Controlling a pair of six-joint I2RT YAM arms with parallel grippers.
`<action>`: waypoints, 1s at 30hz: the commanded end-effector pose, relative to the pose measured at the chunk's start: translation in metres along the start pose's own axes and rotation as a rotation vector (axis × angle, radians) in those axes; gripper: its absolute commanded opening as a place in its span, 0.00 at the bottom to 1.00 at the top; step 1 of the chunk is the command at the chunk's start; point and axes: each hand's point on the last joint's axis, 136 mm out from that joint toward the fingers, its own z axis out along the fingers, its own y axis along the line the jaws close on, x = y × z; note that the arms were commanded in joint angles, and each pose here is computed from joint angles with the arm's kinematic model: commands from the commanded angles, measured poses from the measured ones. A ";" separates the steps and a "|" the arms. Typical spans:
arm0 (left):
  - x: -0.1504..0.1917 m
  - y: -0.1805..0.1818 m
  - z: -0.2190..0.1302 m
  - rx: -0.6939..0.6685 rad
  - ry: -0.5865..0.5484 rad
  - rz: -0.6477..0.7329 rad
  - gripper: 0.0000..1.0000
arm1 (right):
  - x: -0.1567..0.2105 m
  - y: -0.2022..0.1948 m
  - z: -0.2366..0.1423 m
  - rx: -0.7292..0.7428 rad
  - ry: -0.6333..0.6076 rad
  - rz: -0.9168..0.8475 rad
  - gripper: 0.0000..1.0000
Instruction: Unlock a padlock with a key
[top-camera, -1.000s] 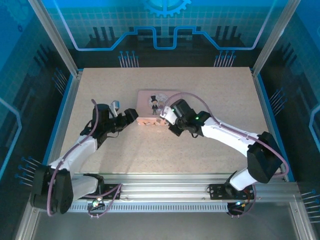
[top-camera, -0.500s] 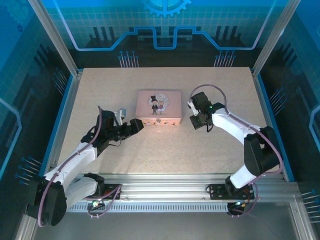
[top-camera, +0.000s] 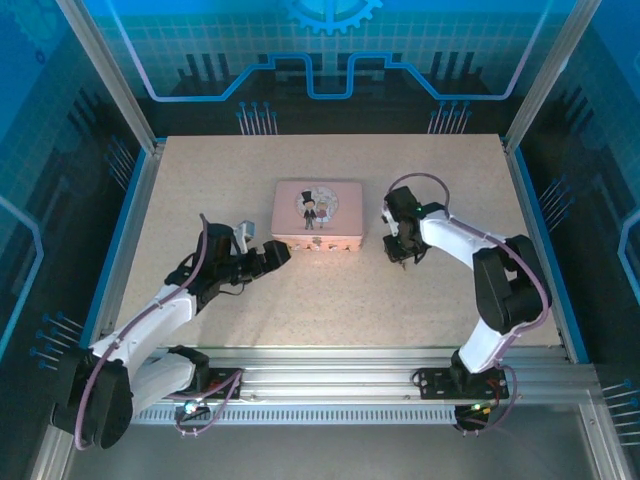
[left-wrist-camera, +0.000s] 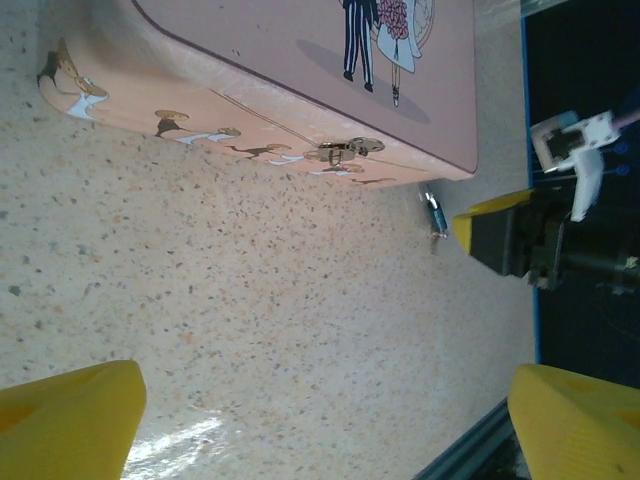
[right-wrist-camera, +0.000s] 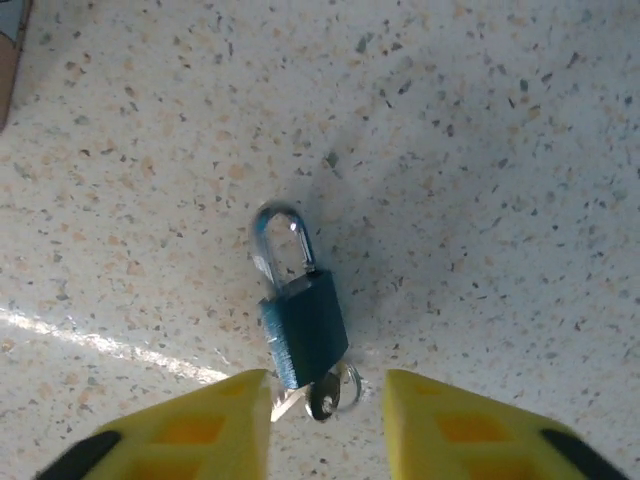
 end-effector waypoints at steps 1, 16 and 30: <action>-0.020 -0.014 -0.010 -0.043 -0.039 0.071 0.99 | -0.021 -0.013 -0.040 -0.028 -0.123 0.072 0.93; -0.138 0.047 -0.073 -0.531 -0.431 0.316 0.99 | -0.066 -0.090 -0.097 0.180 -0.665 0.296 1.00; -0.159 0.134 -0.028 -0.607 -0.568 0.398 0.99 | -0.050 -0.104 -0.048 0.319 -0.852 0.206 1.00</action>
